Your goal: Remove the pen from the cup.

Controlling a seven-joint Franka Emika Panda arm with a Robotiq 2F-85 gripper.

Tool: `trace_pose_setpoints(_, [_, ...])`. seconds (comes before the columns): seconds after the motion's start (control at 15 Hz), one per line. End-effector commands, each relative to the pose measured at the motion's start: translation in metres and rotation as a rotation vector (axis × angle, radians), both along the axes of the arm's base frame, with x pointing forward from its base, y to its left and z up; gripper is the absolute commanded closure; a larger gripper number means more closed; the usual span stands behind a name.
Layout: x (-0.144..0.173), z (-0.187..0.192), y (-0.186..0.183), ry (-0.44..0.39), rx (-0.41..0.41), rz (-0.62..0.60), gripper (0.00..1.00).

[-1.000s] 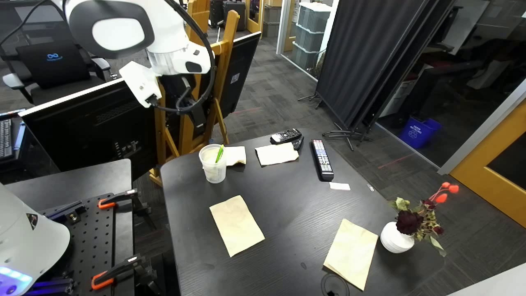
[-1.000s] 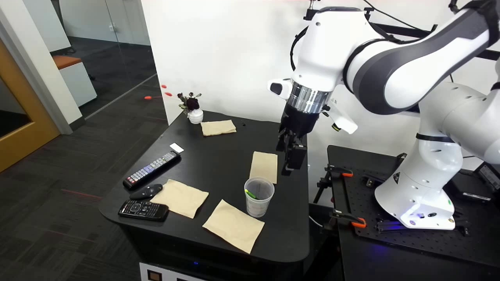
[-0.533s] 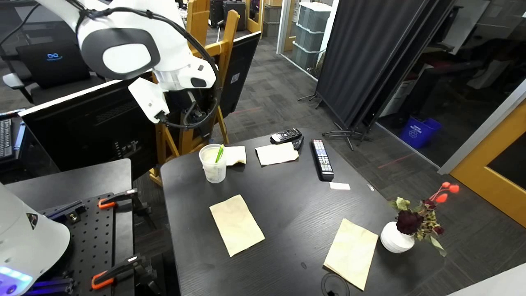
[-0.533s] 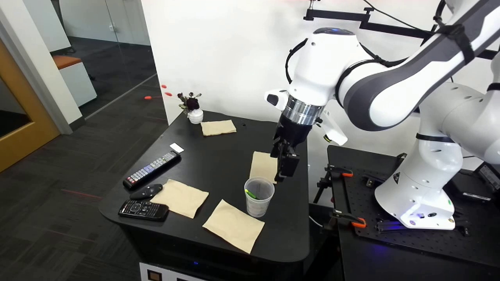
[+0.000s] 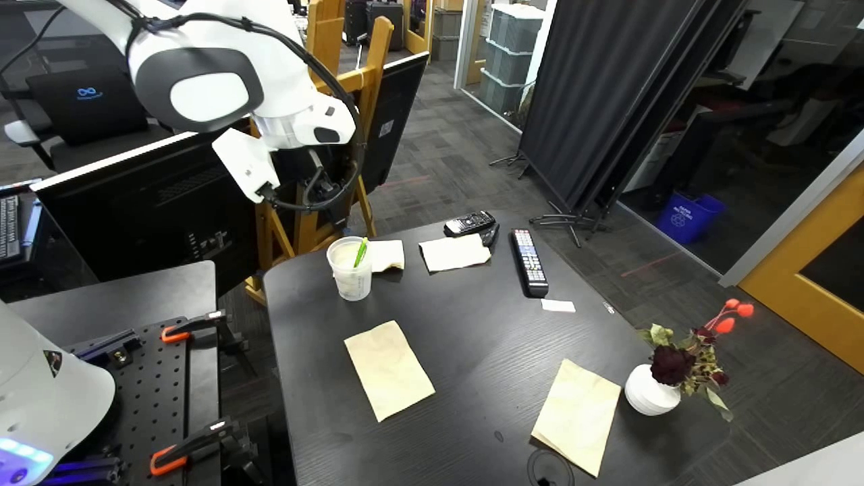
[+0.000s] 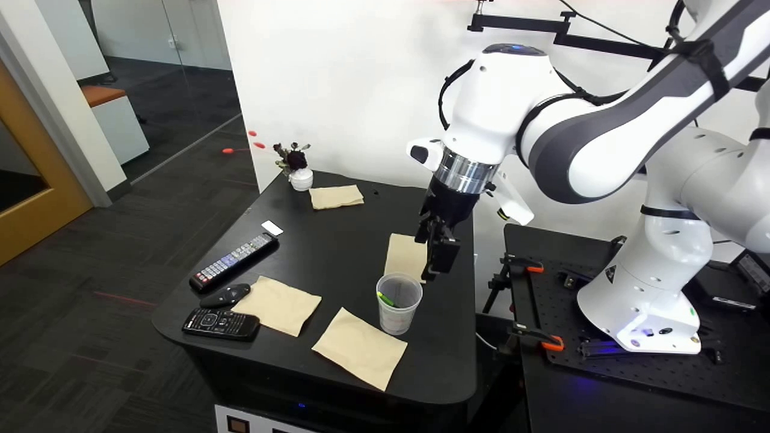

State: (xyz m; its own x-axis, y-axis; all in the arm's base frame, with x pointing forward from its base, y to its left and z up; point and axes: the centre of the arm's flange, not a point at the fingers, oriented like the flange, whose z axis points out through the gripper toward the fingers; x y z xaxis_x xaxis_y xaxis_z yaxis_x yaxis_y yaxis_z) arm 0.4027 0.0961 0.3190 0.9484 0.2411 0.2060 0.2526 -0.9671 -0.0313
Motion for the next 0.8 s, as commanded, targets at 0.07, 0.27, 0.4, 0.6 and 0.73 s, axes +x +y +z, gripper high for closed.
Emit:
trace_pose_setpoints(0.07, [0.005, -0.017, 0.001, -0.014, -0.015, 0.022, 0.00])
trace_pose_setpoints(0.27, [0.007, -0.029, 0.001, 0.002, -0.020, 0.021, 0.00])
trace_pose_setpoints(0.4, [0.010, -0.036, 0.001, 0.009, -0.021, 0.026, 0.01])
trace_pose_setpoints(0.6, [0.015, -0.047, 0.001, 0.020, -0.029, 0.033, 0.15])
trace_pose_setpoints(0.73, [0.019, -0.053, 0.001, 0.021, -0.041, 0.043, 0.16])
